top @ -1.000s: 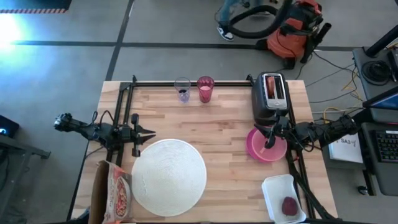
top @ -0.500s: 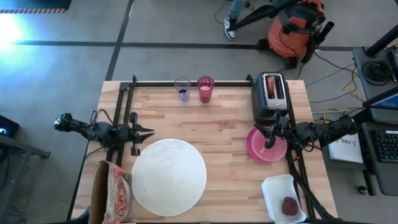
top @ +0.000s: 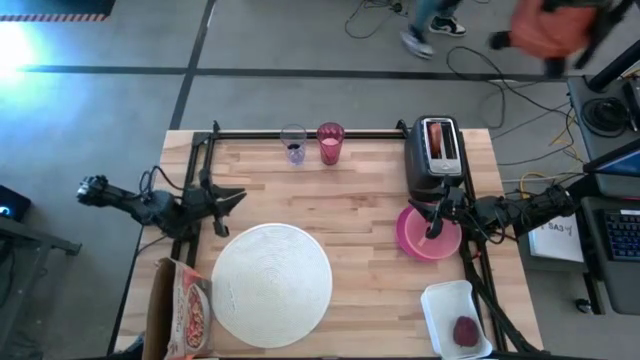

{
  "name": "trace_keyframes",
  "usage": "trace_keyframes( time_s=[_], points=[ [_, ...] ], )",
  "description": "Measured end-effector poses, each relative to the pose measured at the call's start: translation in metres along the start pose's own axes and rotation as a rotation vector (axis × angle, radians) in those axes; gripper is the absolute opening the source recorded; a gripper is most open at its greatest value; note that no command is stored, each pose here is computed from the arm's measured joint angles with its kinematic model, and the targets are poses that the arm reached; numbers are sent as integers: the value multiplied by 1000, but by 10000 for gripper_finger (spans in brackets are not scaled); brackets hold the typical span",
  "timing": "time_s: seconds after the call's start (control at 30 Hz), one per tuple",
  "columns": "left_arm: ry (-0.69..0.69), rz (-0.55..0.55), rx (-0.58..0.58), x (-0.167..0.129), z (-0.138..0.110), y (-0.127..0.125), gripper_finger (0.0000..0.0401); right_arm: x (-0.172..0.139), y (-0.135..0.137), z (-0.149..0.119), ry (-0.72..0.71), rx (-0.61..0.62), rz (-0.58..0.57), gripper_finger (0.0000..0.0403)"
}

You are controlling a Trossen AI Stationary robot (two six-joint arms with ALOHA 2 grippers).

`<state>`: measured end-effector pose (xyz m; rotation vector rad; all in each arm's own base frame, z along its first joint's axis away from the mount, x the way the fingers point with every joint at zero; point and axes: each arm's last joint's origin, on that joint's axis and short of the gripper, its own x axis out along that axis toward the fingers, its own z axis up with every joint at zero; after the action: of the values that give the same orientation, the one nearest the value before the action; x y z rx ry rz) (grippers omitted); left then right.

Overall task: Arrange a breakfast setting
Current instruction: Move the table mat to the center of the table

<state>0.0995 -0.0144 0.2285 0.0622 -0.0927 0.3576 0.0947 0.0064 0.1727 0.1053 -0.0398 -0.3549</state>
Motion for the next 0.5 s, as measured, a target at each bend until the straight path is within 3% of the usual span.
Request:
trace_keyframes(
  time_s=[0.17,0.37,0.5],
  points=[
    [159,9,-14,12,20,-7,36,0,0,0,0,0,0,144],
    [393,62,-163,32,34,-21,36,0,0,0,0,-1,0,144],
    [547,28,-188,49,36,-37,36,0,0,0,0,-1,0,144]
  ],
)
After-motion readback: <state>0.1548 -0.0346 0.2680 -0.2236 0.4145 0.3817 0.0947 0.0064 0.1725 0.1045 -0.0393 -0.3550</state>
